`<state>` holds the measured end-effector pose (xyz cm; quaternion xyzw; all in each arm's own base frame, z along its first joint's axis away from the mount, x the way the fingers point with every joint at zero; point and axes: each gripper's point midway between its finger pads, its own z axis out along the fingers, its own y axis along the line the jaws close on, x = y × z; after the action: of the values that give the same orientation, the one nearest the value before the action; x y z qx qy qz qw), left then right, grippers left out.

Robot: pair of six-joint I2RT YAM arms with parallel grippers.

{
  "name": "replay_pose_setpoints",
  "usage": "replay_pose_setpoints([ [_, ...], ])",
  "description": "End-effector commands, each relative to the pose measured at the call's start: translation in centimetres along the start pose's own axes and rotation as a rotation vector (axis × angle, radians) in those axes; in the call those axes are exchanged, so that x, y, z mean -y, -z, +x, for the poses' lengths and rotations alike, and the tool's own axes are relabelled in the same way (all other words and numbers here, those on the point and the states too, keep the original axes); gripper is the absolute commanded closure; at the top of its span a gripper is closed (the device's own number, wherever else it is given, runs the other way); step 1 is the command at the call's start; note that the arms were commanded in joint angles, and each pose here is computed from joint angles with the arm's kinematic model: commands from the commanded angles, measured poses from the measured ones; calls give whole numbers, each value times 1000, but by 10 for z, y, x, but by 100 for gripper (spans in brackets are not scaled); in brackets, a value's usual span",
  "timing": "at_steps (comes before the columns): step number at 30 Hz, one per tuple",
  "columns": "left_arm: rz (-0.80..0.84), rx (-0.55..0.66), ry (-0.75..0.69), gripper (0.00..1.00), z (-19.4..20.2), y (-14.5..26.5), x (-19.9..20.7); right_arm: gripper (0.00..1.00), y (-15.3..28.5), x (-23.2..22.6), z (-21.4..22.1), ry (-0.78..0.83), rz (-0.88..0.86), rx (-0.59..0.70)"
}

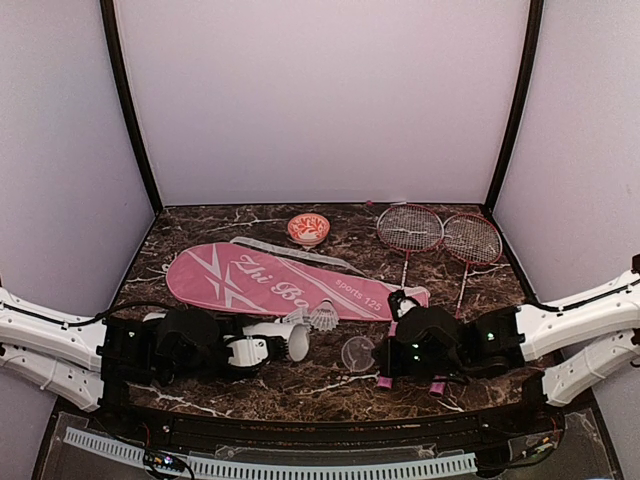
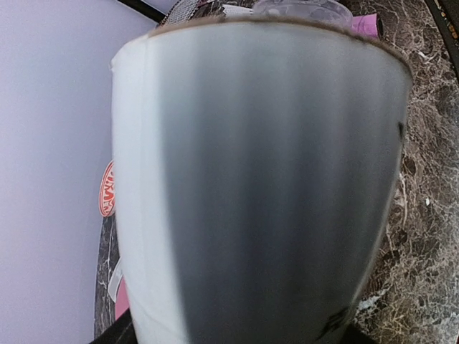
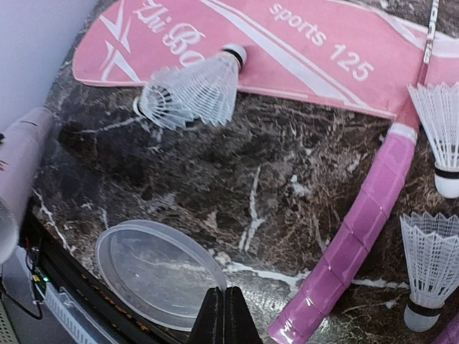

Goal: Pack up the badminton gear
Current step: Place the tube cap at the center of the board.

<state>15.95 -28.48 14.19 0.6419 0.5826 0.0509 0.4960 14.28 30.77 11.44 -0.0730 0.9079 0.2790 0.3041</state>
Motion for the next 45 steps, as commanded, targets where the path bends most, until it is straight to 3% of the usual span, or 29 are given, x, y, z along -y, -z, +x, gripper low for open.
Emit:
replay_pose_setpoints([
  [1,-16,6,9,35,-6,4,-9,100,-15,-6,25,12,47,-101],
  [8,-50,2,13,35,-5,8,-17,100,-34,-25,46,28,39,-185],
  [16,-24,-7,5,35,-5,6,-13,100,-49,-17,70,80,151,-285],
  [29,-23,-10,6,35,-5,6,-13,100,-61,-12,81,108,219,-335],
  [36,-19,-11,5,35,-5,5,-12,87,-60,-16,75,99,211,-311],
  [39,-19,-15,1,35,-4,4,-11,70,-55,-17,67,84,194,-274],
  [45,-20,-21,-5,34,-3,3,-10,55,-41,-25,44,76,129,-177],
])
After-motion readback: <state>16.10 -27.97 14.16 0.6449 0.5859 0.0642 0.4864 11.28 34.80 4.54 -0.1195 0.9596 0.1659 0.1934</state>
